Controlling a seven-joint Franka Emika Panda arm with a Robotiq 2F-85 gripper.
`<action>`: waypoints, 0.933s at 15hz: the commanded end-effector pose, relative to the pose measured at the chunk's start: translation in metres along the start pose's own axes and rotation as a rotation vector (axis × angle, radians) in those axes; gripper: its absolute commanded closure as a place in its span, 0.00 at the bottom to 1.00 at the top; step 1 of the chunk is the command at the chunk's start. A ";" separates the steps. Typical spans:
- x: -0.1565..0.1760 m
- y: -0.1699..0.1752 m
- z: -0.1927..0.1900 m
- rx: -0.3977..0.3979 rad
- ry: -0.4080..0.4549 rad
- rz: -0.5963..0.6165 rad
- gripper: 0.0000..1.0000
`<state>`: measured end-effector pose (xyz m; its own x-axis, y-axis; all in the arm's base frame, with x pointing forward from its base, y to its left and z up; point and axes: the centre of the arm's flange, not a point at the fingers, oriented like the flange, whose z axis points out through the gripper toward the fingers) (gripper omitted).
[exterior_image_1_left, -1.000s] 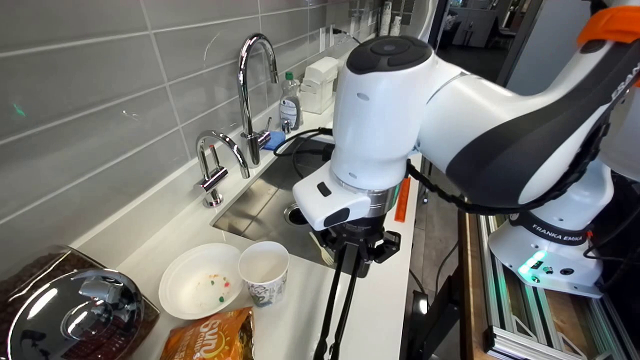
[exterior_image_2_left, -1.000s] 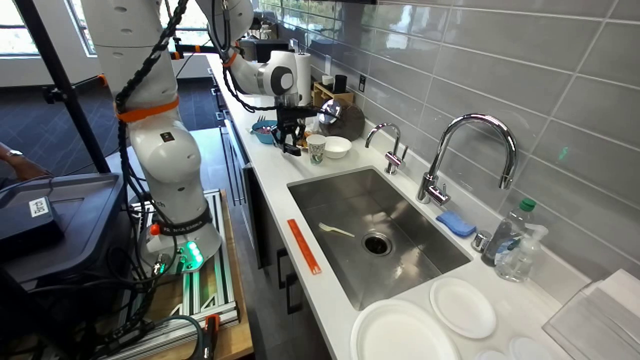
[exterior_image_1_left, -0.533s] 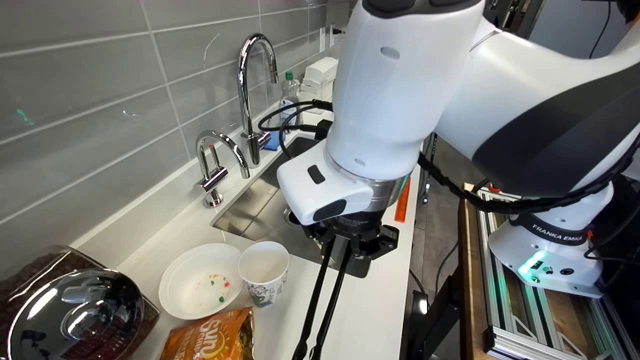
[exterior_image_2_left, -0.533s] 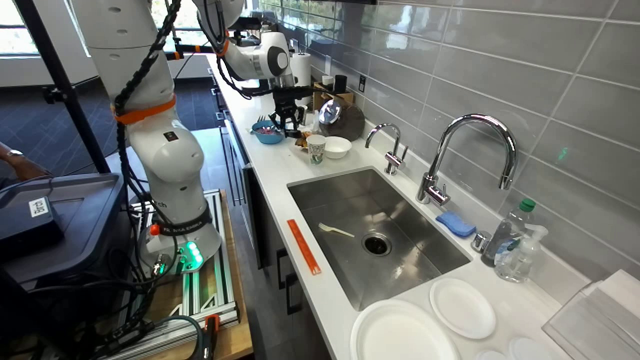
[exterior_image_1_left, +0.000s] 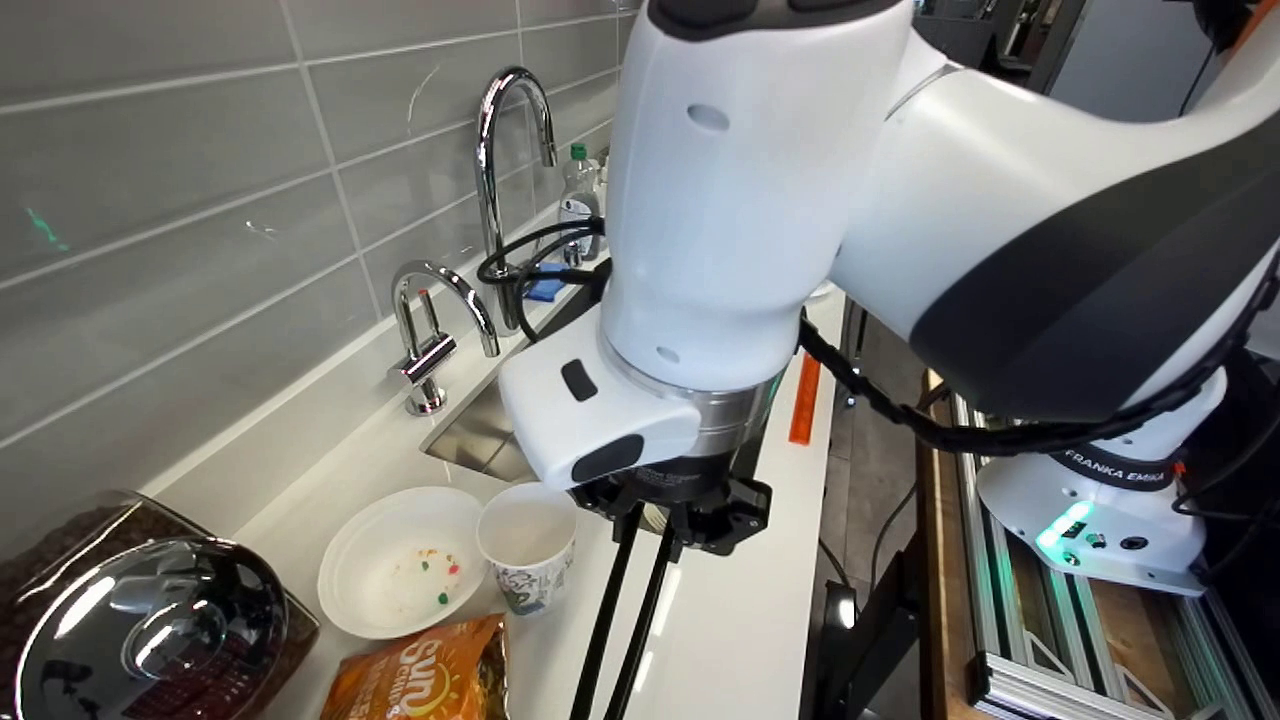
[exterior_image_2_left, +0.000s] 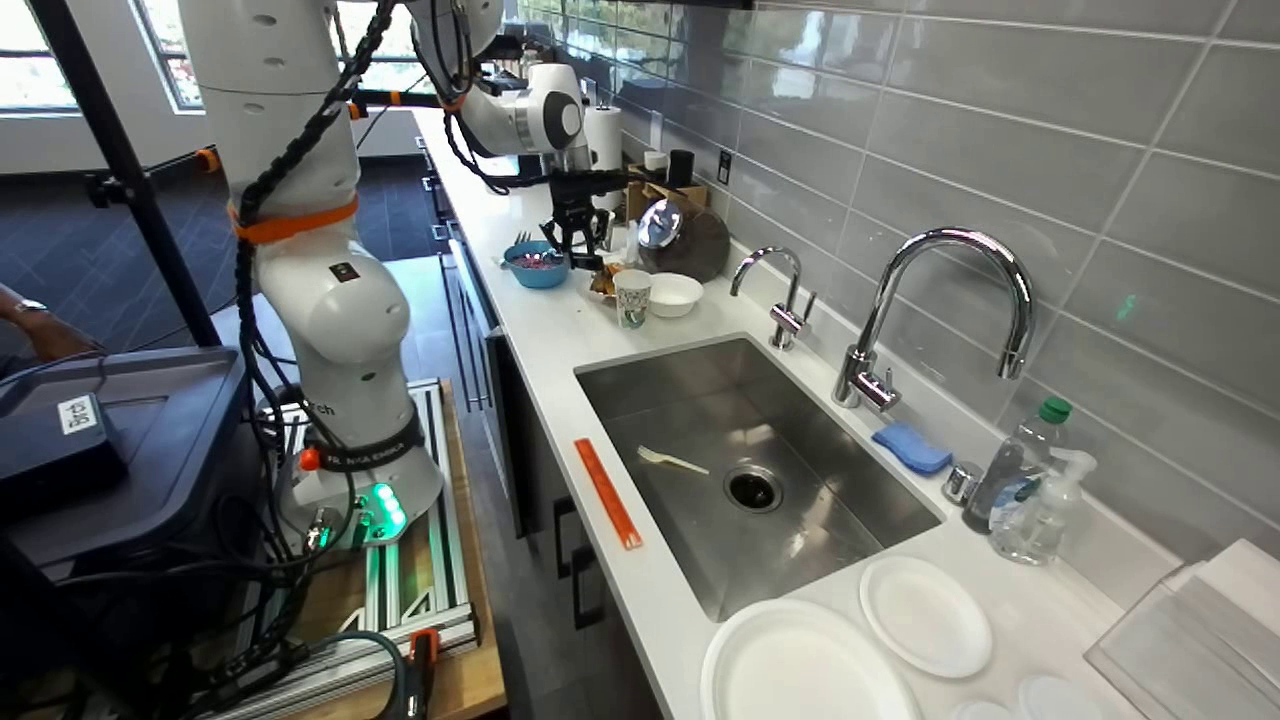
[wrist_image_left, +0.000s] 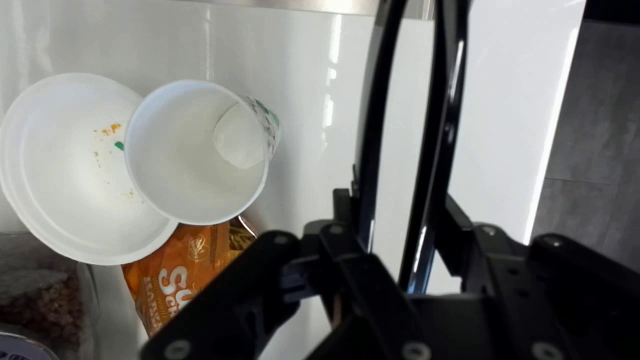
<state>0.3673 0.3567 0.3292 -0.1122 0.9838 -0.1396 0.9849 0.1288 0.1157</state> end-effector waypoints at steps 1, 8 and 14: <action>0.002 0.001 0.002 0.004 0.002 -0.002 0.58; 0.011 0.002 -0.001 -0.002 0.014 -0.024 0.83; 0.042 0.002 0.001 0.002 -0.005 -0.085 0.83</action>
<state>0.3631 0.3792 0.3305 -0.1567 0.9799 -0.1234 0.9785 0.1710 0.1153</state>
